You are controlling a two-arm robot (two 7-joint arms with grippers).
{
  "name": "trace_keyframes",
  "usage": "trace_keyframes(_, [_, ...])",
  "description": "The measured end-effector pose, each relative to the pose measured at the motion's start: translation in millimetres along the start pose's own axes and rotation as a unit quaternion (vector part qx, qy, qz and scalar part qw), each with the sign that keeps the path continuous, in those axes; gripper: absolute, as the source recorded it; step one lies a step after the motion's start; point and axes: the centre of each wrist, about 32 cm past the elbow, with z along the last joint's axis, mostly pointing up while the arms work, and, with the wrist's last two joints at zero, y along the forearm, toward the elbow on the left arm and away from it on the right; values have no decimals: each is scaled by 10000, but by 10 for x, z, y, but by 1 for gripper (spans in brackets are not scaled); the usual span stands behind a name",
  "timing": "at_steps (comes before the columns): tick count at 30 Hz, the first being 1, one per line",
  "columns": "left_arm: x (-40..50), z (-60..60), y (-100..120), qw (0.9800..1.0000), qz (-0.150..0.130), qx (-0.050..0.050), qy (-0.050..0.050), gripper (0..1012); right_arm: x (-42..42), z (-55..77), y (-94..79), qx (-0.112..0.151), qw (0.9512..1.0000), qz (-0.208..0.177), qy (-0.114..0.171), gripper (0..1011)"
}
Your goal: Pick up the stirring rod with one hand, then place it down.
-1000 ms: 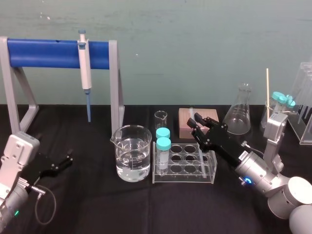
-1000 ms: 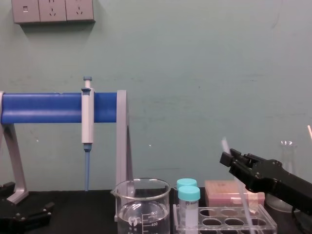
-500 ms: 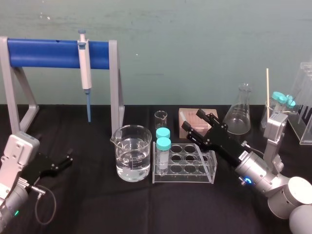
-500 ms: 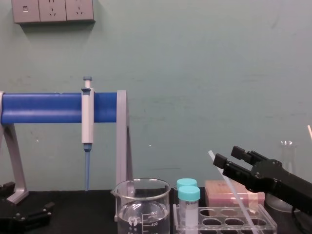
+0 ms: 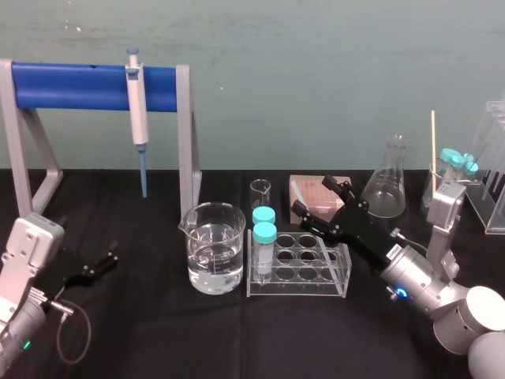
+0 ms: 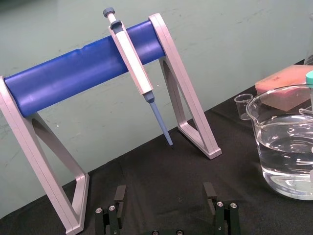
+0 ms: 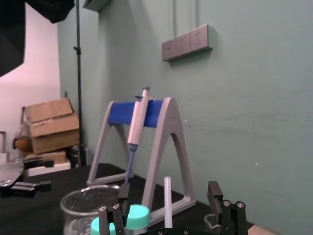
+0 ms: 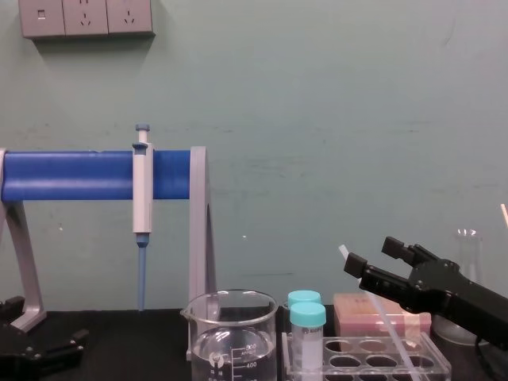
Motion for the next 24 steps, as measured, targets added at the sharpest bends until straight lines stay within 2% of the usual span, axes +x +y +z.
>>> trace_keyframes(7, [0, 0, 0, 10000, 0, 0, 0, 1000, -73, 84, 5, 189, 9980, -426, -426, 1003])
trace_keyframes(12, [0, 0, 0, 10000, 0, 0, 0, 1000, -98, 130, -27, 144, 9918, -1116, -601, 1003])
trace_keyframes(13, [0, 0, 0, 10000, 0, 0, 0, 1000, -100, 134, -44, 50, 9887, -1386, -576, 1003])
trace_keyframes(17, [0, 0, 0, 10000, 0, 0, 0, 1000, -97, 151, -83, -193, 9790, -1980, -454, 1003])
trace_keyframes(18, [0, 0, 0, 10000, 0, 0, 0, 1000, -95, 161, -100, -333, 9725, -2276, -371, 1003])
trace_keyframes(19, [0, 0, 0, 10000, 0, 0, 0, 1000, -97, 163, -106, -408, 9691, -2411, -336, 1003])
trace_keyframes(20, [0, 0, 0, 10000, 0, 0, 0, 1000, -99, 167, -119, -549, 9621, -2660, -259, 1003])
trace_keyframes(23, [0, 0, 0, 10000, 0, 0, 0, 1000, -96, 175, -128, -732, 9536, -2915, -170, 1003])
trace_keyframes(24, [0, 0, 0, 10000, -1, 0, 0, 1000, -94, 173, -133, -840, 9492, -3032, -103, 1003])
